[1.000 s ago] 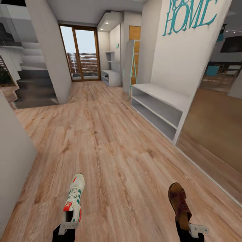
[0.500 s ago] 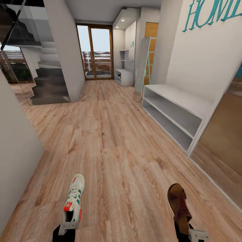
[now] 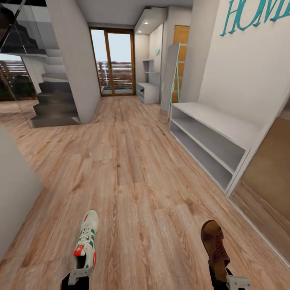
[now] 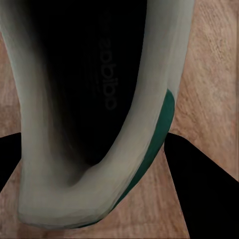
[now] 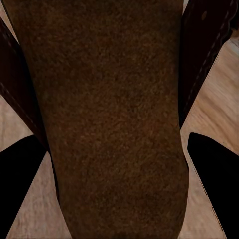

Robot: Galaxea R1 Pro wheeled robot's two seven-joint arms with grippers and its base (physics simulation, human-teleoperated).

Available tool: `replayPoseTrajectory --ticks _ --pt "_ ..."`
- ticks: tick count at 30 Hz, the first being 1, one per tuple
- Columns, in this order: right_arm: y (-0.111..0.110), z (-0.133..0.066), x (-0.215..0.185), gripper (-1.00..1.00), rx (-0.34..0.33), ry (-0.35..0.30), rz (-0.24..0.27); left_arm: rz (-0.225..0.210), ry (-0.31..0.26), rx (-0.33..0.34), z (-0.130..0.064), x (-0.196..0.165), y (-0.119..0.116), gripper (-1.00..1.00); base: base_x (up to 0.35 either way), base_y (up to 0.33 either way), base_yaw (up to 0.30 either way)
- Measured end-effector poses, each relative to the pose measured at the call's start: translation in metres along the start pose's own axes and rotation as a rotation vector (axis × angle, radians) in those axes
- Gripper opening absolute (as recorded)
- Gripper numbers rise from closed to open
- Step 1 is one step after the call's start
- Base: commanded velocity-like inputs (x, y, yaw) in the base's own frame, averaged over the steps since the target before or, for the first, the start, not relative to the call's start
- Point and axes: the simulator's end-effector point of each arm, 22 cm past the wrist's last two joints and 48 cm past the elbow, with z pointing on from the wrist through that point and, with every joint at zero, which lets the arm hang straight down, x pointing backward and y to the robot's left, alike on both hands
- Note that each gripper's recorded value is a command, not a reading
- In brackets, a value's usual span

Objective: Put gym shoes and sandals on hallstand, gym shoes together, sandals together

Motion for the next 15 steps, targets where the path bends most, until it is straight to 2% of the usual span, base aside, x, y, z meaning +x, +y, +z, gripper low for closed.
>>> replayPoseTrajectory --ticks 7,15 --pt "0.0006 0.0004 -0.0009 -1.00 0.001 -0.002 0.001 -0.002 0.002 0.000 -0.0008 0.0016 0.0003 -1.00 0.336 -0.020 0.031" --pt "-0.0001 0.0006 0.0003 -1.00 0.004 0.002 0.002 0.002 -0.043 -0.002 -0.0019 -0.0058 0.0008 -1.00 0.340 -0.002 0.214"
